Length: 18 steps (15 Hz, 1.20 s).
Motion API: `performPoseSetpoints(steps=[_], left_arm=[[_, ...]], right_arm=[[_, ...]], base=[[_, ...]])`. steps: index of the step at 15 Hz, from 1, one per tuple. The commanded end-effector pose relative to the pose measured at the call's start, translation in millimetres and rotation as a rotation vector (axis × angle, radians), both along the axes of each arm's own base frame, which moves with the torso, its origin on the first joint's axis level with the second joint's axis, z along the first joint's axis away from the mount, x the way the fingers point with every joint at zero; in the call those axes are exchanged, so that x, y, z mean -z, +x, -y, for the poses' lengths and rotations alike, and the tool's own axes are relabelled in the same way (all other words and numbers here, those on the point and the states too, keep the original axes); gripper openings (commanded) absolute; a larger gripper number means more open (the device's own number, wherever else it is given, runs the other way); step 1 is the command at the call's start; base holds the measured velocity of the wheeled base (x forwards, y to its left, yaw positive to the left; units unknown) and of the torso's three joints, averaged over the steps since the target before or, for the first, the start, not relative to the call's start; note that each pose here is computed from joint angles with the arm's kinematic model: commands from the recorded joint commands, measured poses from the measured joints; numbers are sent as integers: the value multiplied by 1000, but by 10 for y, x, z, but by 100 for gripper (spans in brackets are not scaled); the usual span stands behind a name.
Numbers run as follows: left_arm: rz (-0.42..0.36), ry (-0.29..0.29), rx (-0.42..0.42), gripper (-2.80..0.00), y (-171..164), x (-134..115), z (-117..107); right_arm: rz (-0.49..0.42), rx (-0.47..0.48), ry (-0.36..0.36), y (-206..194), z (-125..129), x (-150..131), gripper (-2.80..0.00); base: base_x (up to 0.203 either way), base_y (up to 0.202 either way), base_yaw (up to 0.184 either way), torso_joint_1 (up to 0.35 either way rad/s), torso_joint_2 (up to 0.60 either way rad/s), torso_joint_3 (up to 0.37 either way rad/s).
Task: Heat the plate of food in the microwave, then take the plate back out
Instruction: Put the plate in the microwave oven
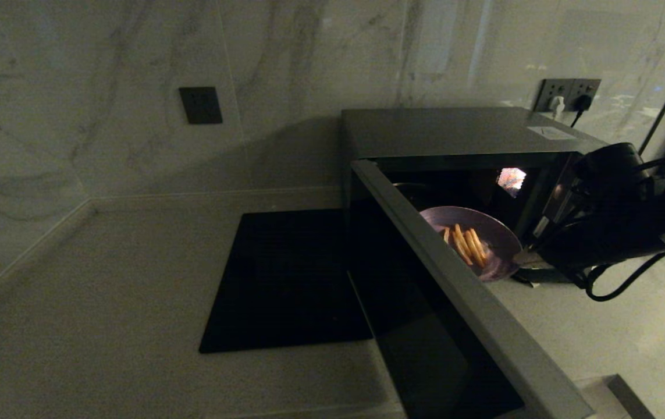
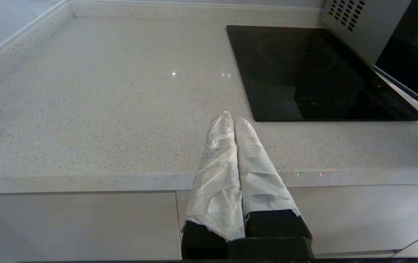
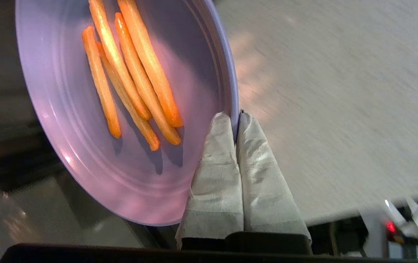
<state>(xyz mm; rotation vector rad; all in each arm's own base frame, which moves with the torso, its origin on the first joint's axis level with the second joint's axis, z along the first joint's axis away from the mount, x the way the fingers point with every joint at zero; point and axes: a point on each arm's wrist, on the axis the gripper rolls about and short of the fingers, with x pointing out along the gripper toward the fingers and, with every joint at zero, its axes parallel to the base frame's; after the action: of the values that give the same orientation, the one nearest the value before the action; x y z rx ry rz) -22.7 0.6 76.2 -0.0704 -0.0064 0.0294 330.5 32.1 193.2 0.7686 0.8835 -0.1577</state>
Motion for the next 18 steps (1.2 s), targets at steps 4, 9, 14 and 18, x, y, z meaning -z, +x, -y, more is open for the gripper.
performPoseSetpoints(steps=[4,9,14,18], left_arm=[[1,0,0,-280,0,-1,0],[1,-2,-1,-280,0,-1,0],[1,0,0,-280,0,-1,0],[1,0,0,-280,0,-1,0]], right_arm=[[47,5,24,455,-156,58,-280],[136,23,11,647,-167,7,-280],[122,38,-4,791,-175,139,-280],[86,39,-8,889,-187,311,-280]], base=[[0,0,0,0,0,0],[0,0,0,0,0,0],[0,0,0,0,0,0],[0,0,0,0,0,0]])
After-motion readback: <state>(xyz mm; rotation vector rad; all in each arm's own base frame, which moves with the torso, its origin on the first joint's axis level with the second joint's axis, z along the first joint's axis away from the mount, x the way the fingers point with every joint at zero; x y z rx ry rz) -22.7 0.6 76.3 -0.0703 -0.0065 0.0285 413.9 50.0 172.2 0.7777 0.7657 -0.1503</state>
